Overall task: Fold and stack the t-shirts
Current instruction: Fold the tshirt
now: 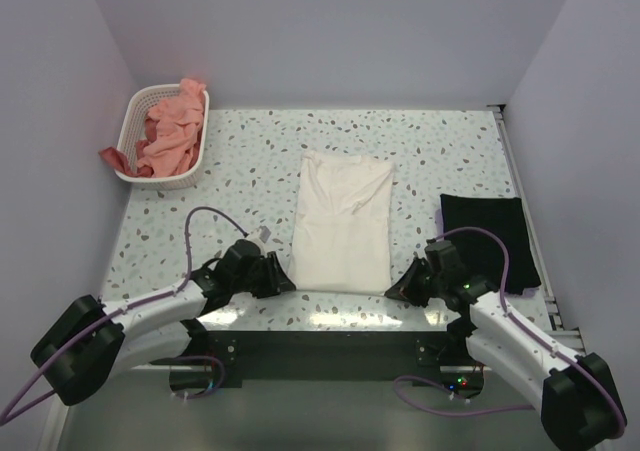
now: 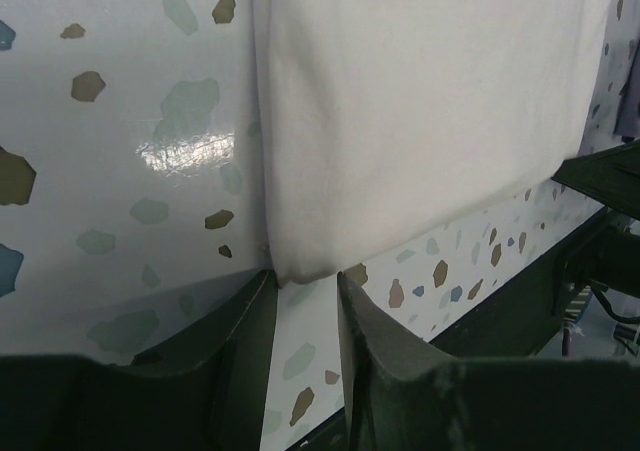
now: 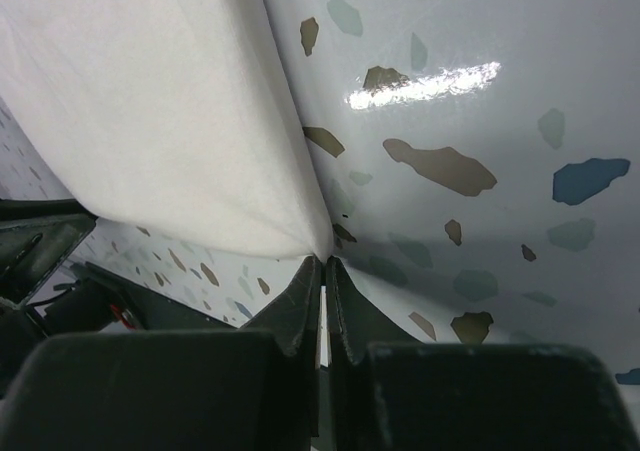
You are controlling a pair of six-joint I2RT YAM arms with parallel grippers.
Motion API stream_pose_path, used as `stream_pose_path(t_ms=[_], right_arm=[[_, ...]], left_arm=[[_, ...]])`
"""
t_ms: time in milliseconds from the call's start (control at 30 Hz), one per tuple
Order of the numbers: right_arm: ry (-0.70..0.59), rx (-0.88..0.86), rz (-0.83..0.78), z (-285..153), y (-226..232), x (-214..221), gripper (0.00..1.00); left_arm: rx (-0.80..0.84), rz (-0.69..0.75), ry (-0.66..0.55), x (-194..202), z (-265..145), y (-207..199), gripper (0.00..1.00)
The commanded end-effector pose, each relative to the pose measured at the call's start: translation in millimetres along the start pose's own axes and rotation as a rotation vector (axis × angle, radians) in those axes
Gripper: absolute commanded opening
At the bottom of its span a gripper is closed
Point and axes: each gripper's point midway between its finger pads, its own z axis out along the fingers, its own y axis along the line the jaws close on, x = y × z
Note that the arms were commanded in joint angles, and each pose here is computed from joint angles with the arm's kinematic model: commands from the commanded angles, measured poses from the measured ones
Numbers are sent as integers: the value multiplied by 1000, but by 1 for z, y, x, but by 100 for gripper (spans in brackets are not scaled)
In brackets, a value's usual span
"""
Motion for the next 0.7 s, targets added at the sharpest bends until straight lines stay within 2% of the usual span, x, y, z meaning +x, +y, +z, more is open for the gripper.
stream_pose_path(t_ms=[0,167,500,667], right_arm=[[-29,-23,-44,-6,13,-9,0],[-27,-32,-69,-10,17,-9,0],[-9,-63,-131,-16,24,-7,0],[22,-90,-163,-20,24,2,0]], left_arm=[[-183,-6,52,19,-2,42,34],[-171,0,14,5,1,31,29],[-99,10,-11,-8,-2,7,0],[-71,24,-8,-2,-6,0,0]])
